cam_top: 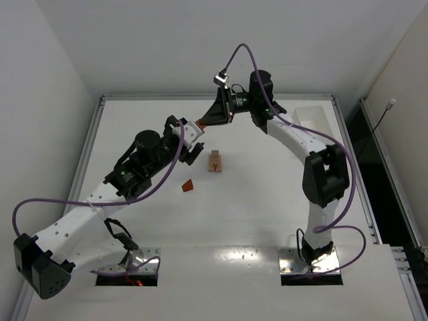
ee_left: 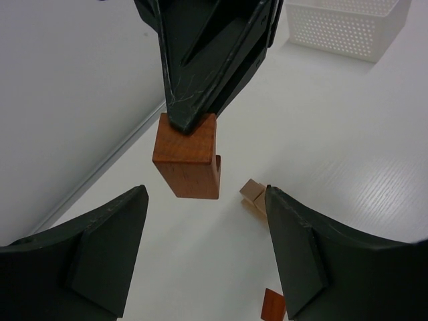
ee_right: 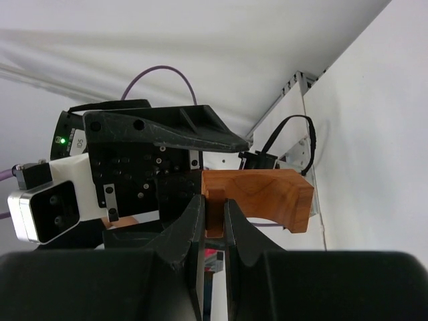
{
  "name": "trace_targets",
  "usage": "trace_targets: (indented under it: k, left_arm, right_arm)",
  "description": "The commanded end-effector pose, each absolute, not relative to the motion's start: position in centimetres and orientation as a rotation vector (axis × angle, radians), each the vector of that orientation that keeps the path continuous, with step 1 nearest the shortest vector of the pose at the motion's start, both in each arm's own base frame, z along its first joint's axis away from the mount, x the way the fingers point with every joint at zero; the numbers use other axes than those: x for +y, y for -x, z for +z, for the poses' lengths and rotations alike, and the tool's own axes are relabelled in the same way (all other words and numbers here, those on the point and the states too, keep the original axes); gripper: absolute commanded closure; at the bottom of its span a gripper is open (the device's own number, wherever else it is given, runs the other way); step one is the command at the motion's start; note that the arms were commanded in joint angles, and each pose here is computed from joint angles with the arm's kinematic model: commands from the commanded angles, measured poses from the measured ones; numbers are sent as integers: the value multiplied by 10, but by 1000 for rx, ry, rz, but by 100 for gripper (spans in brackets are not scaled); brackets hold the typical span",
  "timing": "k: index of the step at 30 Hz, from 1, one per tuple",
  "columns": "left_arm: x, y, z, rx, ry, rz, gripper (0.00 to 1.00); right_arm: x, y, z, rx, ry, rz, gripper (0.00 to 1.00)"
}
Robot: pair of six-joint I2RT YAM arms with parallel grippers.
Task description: Build the wood block tower
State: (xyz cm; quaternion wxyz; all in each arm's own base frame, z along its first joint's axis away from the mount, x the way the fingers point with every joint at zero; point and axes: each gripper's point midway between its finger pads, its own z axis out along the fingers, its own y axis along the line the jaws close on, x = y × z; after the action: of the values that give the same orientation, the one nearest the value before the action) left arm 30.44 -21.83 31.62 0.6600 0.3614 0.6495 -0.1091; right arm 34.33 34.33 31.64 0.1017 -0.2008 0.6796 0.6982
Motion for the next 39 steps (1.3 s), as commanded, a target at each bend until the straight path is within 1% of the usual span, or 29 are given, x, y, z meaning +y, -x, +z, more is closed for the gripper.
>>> trace_targets:
  k: [1, 7, 19, 25, 26, 28, 29, 31, 32, 35, 36, 38, 39]
  left_arm:
    - [-227, -302, 328, 1401, -822, -261, 32]
    - [-227, -303, 331, 1392, -817, -247, 32]
    - [-226, -304, 333, 1388, -805, -239, 45]
    - [-227, -306, 332, 1388, -806, -239, 45]
    - [-227, -306, 332, 1388, -805, -239, 49]
    - [-227, -306, 332, 1388, -805, -239, 51]
    - [-227, -306, 332, 1388, -805, -239, 56]
    - [-229, -307, 329, 1396, -810, -238, 62]
    - [-229, -308, 331, 1388, -806, -239, 69]
    - [-227, -309, 331, 1392, -799, -232, 80]
    - [-227, -309, 331, 1392, -799, -232, 87]
    - [-226, -310, 336, 1387, -788, -225, 94]
    - [-226, -309, 335, 1391, -782, -232, 100]
  right_arm:
    - [346, -326, 362, 1864, 717, 2036, 100]
    - [348, -320, 358, 1886, 711, 2053, 100]
    - [349, -313, 359, 1894, 712, 2065, 100]
    - [351, -308, 356, 1912, 719, 2083, 100]
    - [351, -308, 356, 1912, 719, 2083, 100]
    - [354, -304, 356, 1912, 729, 2088, 100]
    - [354, -304, 356, 1919, 722, 2093, 100]
    - [354, -304, 350, 1937, 709, 2099, 100]
    - [354, -304, 350, 1937, 709, 2099, 100]
    - [354, -304, 347, 1946, 702, 2102, 100]
    - [354, -304, 347, 1946, 702, 2102, 100]
    - [354, -304, 347, 1946, 702, 2102, 100]
    - [355, -305, 341, 1980, 677, 2112, 100]
